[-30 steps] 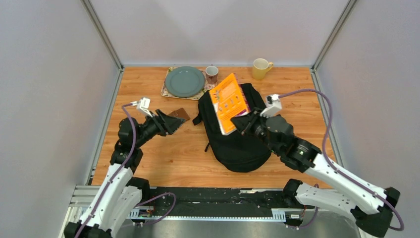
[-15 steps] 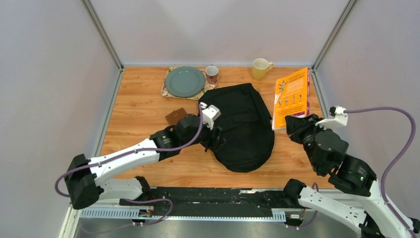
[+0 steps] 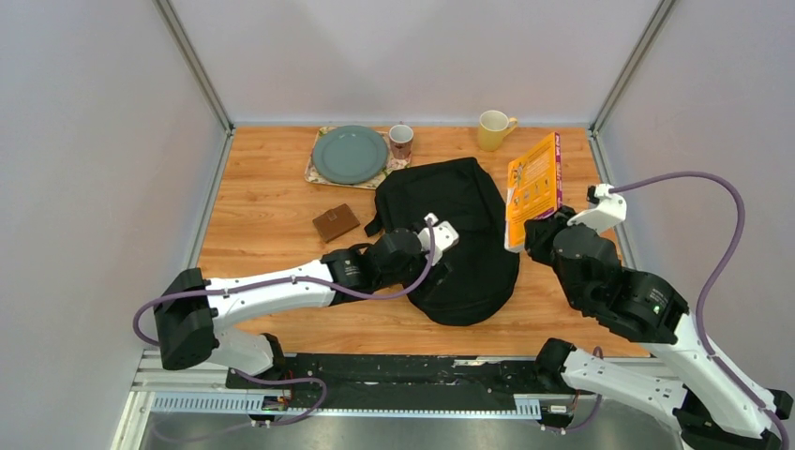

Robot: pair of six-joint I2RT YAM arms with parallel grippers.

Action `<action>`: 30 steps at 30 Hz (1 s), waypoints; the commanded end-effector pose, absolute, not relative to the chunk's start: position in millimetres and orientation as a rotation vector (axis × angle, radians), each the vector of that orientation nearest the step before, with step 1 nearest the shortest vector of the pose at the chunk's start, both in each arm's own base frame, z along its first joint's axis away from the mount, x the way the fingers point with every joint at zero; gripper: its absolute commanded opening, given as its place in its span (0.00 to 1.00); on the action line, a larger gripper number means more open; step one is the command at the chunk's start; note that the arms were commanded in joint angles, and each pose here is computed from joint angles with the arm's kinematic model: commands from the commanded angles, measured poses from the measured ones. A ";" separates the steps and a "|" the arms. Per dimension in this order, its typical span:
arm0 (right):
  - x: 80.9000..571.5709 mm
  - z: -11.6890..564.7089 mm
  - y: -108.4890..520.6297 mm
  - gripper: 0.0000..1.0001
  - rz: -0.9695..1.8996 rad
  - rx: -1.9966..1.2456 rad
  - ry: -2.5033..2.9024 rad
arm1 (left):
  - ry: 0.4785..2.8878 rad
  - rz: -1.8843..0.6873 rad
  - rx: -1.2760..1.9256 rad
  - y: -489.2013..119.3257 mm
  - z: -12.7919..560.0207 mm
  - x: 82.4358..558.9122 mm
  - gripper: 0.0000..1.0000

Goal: Pack the student bag
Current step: Place the book in the student bag.

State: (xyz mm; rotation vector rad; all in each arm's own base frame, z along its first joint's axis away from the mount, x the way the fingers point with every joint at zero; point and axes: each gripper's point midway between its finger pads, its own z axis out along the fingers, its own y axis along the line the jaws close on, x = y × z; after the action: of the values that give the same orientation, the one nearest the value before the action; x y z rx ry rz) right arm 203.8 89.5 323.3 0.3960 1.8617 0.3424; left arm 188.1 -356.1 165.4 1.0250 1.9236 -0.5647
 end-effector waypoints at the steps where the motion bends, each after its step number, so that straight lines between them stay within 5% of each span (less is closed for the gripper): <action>1: 203.2 344.7 83.6 0.00 0.394 0.451 1.795 | 1.777 -0.472 1.155 -372.8 182.0 197.5 0.80; 8: 202.0 339.2 81.6 0.00 0.367 0.421 1.808 | 1.786 -0.334 1.284 -387.9 156.5 207.9 0.80; 11: 198.8 336.3 76.7 0.00 0.373 0.429 1.800 | 1.794 -0.273 1.287 -389.9 146.1 216.6 0.73; 15: 192.4 339.3 68.9 0.00 0.401 0.436 1.777 | 1.798 -0.205 1.313 -401.8 136.0 228.8 0.23; 19: 191.2 346.5 69.4 0.00 0.400 0.396 1.777 | 1.818 -0.199 1.271 -412.1 137.8 235.9 0.00; 26: 203.4 343.3 85.5 0.00 0.324 0.328 1.838 | 1.798 -0.254 1.198 -412.8 158.3 234.9 0.00; 27: 205.6 340.4 87.8 0.00 0.313 0.326 1.848 | 1.803 -0.258 1.189 -407.1 160.2 233.0 0.23; 30: 208.9 328.8 88.5 0.00 0.302 0.360 1.864 | 1.801 -0.265 1.186 -393.6 161.5 226.8 0.55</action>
State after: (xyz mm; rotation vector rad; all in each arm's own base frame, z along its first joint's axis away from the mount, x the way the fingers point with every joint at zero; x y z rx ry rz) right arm 202.7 88.4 318.8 0.3065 1.9045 0.2768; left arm 230.8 -403.2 125.9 1.2708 1.8501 -0.2110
